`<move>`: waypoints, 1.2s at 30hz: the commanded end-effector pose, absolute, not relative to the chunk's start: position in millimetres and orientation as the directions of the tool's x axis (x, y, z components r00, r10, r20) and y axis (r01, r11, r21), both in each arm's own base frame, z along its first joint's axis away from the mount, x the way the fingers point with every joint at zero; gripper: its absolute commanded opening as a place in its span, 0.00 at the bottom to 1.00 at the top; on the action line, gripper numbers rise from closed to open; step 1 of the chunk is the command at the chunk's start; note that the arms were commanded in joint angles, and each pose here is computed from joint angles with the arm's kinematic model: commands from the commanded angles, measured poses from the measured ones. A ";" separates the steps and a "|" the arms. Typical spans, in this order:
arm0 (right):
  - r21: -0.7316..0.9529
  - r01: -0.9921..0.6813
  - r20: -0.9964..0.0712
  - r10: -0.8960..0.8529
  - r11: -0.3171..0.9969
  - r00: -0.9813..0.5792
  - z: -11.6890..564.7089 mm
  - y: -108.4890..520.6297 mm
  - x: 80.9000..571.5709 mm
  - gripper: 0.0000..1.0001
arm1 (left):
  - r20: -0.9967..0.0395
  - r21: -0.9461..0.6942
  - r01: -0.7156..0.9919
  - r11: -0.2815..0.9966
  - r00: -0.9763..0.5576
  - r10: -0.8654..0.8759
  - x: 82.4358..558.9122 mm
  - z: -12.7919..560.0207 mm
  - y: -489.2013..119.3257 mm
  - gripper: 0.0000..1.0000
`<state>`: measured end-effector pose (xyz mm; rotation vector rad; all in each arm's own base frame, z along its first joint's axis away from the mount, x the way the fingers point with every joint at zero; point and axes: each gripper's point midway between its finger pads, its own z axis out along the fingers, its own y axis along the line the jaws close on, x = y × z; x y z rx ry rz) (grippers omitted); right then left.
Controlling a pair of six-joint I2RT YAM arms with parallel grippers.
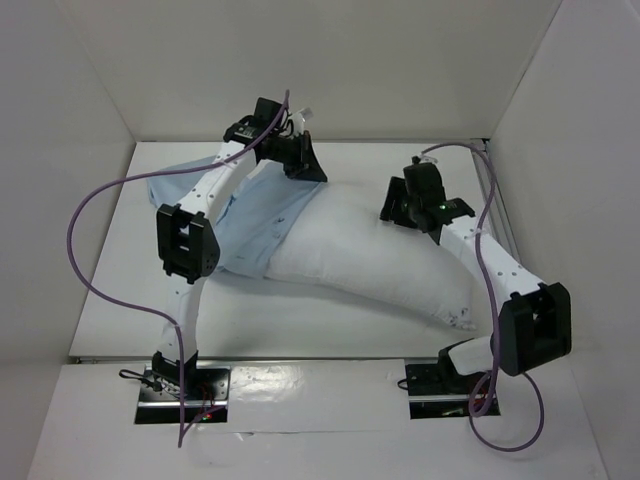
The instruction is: Put the pillow into the pillowcase
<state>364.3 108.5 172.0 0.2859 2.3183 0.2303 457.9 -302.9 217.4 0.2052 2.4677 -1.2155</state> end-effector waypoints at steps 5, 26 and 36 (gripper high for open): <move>0.493 -0.159 -0.619 0.217 0.855 -0.754 154.7 221.6 341.7 0.00 | -0.465 -0.741 0.418 0.525 -0.884 0.048 430.6 248.7 -346.8 0.00; 0.489 -0.022 -0.714 0.385 0.872 -0.584 206.5 185.9 348.4 0.00 | -0.484 -0.703 0.458 0.543 -0.869 0.106 396.9 253.2 -388.3 0.29; 0.291 -0.010 -0.820 0.244 0.957 -0.517 259.6 136.4 384.8 1.00 | -0.724 -0.390 0.472 0.791 -0.688 0.054 393.8 325.5 -296.7 1.00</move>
